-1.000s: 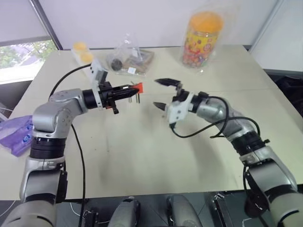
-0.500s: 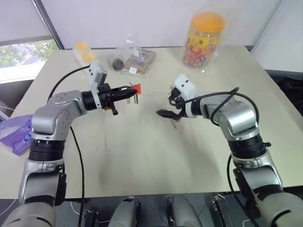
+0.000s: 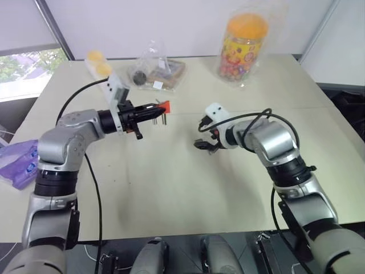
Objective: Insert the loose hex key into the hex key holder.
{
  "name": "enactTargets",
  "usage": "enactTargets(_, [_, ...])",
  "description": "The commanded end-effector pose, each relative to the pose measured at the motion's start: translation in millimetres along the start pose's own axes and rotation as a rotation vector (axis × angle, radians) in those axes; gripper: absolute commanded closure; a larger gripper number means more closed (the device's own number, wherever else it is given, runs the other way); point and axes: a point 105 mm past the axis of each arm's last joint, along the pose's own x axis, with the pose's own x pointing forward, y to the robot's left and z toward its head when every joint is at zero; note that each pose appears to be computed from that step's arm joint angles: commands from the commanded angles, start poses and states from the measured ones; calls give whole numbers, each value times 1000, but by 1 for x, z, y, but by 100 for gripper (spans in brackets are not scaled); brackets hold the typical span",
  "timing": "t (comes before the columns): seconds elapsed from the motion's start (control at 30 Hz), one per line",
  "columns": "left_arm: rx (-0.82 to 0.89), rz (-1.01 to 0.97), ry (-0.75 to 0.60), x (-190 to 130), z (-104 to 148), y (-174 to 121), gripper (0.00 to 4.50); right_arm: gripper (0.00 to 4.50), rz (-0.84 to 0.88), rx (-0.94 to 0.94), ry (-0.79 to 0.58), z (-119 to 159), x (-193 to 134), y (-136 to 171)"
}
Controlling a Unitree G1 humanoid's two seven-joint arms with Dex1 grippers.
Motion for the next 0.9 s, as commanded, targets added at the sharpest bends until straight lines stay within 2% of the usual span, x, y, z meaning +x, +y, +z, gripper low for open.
enactTargets(0.03, [39,0,-30,-7,13,-4,450,4,-24,-29,-25,10,1,-3])
enactTargets(0.37, [36,19,-24,-10,12,-5,450,4,-58,-12,28,-1,22,-8])
enactTargets(0.47, [35,22,-23,-11,12,-6,450,88,-61,-1,44,-3,24,-9])
enactTargets(0.6, [33,27,-21,-11,11,-6,450,273,-50,-4,49,-4,26,-8])
enactTargets(0.7, [33,30,-22,-11,11,-5,450,428,-50,-8,53,-5,26,-8])
enactTargets(0.73, [33,31,-22,-11,11,-5,450,446,-50,-10,54,-5,26,-8])
enactTargets(0.9, [34,33,-26,-10,11,-5,450,446,-63,-7,-27,6,21,-9])
